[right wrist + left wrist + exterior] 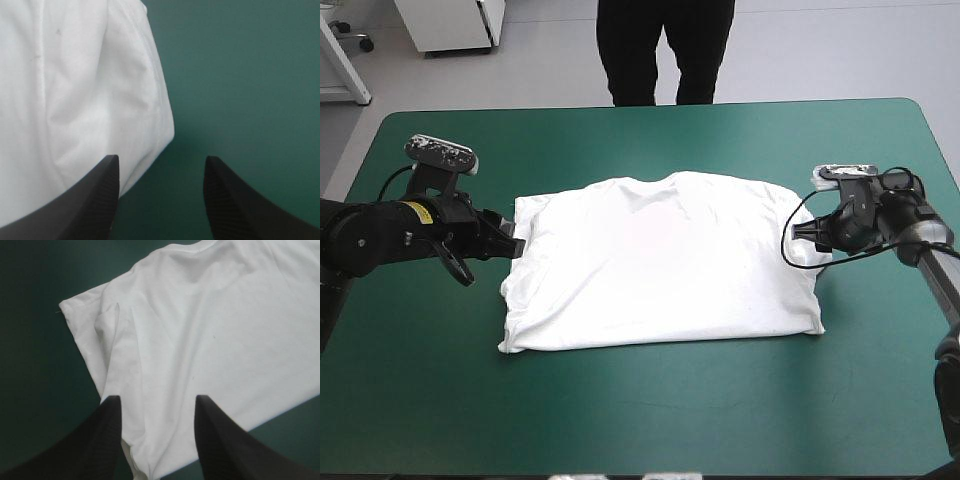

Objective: Fold the cloth

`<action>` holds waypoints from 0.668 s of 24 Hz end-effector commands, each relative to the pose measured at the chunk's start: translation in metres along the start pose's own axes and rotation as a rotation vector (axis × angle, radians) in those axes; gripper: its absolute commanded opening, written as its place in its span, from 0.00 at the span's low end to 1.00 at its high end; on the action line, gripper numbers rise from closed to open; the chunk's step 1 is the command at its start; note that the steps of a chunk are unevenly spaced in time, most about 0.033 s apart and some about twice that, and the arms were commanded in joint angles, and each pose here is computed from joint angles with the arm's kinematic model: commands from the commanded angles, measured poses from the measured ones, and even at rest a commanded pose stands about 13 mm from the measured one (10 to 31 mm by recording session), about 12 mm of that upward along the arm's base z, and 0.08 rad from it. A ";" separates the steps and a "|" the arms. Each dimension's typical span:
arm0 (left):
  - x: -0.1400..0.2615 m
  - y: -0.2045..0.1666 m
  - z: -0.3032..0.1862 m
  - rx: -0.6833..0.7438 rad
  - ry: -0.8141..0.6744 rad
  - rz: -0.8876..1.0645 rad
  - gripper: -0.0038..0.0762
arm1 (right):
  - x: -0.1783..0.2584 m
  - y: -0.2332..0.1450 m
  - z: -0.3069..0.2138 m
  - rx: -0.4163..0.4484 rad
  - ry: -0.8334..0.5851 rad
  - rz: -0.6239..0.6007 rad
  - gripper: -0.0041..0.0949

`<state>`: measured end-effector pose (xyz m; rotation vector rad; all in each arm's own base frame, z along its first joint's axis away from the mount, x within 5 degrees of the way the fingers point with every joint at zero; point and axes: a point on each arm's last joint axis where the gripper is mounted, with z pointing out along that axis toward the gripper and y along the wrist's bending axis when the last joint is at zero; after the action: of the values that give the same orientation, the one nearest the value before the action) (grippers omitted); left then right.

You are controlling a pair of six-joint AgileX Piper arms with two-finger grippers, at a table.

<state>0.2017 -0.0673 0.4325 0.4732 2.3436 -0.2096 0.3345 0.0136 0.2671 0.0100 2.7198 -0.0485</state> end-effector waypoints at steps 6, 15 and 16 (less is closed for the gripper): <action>-0.006 -0.006 -0.014 0.035 -0.066 -0.003 0.47 | -0.029 0.000 0.045 0.016 0.004 -0.002 0.51; -0.003 -0.006 -0.014 0.039 -0.032 -0.009 0.47 | -0.025 0.001 0.073 0.019 0.090 -0.004 0.13; -0.002 -0.006 -0.014 0.039 -0.030 -0.009 0.47 | -0.026 0.001 0.072 0.023 0.089 -0.007 0.07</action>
<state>0.1971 -0.0678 0.4296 0.4887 2.4006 -0.2304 0.3850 0.0186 0.2082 0.0435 2.8344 -0.0198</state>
